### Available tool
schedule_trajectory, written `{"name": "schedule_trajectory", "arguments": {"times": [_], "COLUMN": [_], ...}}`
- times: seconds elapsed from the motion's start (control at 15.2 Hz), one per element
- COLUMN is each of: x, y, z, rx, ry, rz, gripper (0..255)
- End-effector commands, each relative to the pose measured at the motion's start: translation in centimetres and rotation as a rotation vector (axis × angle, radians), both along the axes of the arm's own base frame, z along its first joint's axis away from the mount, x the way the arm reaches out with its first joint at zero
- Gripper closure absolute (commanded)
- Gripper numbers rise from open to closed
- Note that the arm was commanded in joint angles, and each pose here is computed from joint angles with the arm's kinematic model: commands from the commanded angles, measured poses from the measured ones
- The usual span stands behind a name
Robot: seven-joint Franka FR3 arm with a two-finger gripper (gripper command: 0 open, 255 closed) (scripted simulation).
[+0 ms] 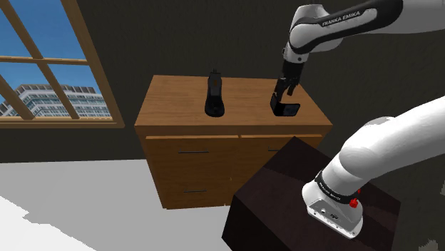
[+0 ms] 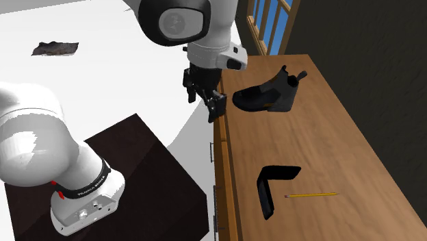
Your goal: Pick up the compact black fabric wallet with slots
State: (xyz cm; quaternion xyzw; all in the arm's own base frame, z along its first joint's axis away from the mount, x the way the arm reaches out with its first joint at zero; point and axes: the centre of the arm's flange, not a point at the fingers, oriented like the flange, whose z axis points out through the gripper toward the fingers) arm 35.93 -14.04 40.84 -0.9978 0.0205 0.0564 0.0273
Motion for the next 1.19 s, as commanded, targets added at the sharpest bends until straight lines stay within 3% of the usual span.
{"name": "schedule_trajectory", "arguments": {"times": [0.0,1.12], "x": [0.9,7.5], "y": [-1.8,-17.9], "z": [-1.7,-14.3], "rx": [-0.009,-0.072], "ry": [-0.007,-0.051], "rz": [-0.006,-0.058], "gripper": [0,0]}}
